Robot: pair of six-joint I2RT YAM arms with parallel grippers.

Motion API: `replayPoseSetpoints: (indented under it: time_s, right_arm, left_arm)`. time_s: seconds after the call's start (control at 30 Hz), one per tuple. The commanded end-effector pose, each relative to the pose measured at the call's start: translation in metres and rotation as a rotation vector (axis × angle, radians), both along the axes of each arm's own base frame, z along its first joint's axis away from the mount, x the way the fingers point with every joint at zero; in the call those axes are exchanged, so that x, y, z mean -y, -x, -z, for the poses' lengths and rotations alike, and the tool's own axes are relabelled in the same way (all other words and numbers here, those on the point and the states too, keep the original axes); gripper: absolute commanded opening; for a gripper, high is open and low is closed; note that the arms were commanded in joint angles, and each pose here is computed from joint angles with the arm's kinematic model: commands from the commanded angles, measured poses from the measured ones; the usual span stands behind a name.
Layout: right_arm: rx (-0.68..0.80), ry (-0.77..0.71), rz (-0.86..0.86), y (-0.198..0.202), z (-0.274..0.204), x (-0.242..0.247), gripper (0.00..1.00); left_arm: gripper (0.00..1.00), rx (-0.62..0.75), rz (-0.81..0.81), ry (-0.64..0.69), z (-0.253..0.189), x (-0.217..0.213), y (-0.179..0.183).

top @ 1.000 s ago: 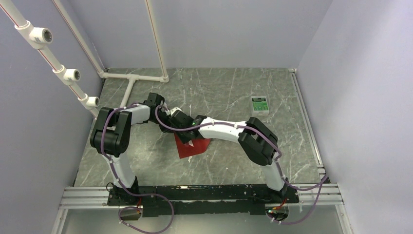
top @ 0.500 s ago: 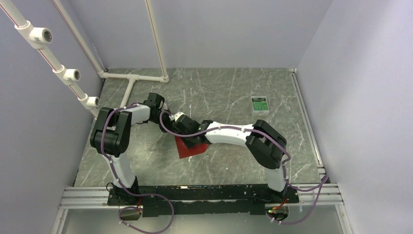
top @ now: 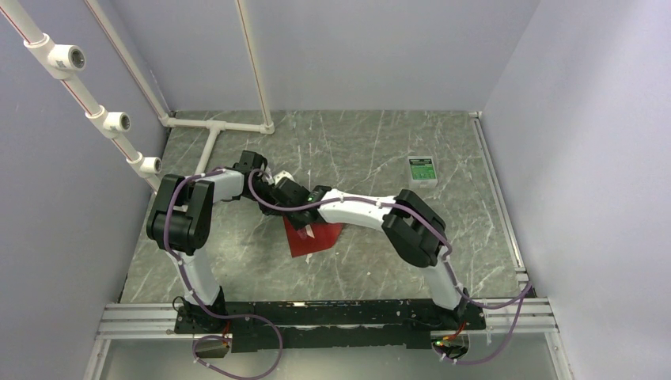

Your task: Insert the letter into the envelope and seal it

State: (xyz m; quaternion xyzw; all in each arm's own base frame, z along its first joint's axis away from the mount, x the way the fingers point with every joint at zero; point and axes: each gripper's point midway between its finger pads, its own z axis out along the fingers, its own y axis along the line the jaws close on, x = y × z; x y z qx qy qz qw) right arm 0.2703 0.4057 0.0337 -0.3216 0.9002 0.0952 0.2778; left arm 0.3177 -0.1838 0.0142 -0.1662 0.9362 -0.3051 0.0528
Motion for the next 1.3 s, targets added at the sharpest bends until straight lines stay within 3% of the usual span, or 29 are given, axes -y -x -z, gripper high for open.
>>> replayPoseSetpoints:
  time_s: [0.0, 0.13, 0.43, 0.53, 0.7, 0.83, 1.1, 1.17, 1.27]
  right_arm:
    - [0.004, 0.170, 0.107, -0.014, 0.032, 0.033, 0.00]
    - [-0.012, 0.149, 0.090, -0.001, 0.024, 0.041, 0.00]
    - [-0.124, 0.029, -0.155, 0.064, 0.011, 0.024, 0.00]
    - [-0.093, -0.004, -0.119, 0.057, -0.004, 0.021, 0.00]
    - [-0.014, -0.162, -0.026, 0.027, -0.071, 0.010, 0.00]
    - [-0.025, -0.270, 0.067, 0.005, -0.103, 0.027, 0.00]
    - [-0.200, -0.421, 0.295, -0.019, -0.084, 0.102, 0.00]
    - [-0.251, -0.431, 0.367, -0.023, -0.073, 0.121, 0.00]
    - [-0.327, -0.493, 0.456, -0.028, -0.061, 0.142, 0.00]
  left_arm:
    - [0.02, -0.069, -0.009, -0.184, 0.046, -0.027, 0.020]
    - [0.02, -0.067, -0.004, -0.181, 0.046, -0.026, 0.020]
    - [0.02, -0.059, 0.003, -0.164, 0.042, -0.022, 0.015]
    - [0.02, -0.057, 0.007, -0.147, 0.040, -0.020, 0.014]
    - [0.03, -0.030, 0.020, -0.127, 0.032, -0.016, 0.008]
    - [0.02, 0.009, 0.035, -0.101, 0.020, -0.011, 0.000]
    - [0.03, 0.075, 0.060, -0.046, -0.004, -0.001, -0.013]
    - [0.11, 0.096, 0.072, -0.028, -0.013, 0.002, -0.015]
    - [0.33, 0.134, 0.081, -0.014, -0.030, 0.004, -0.018]
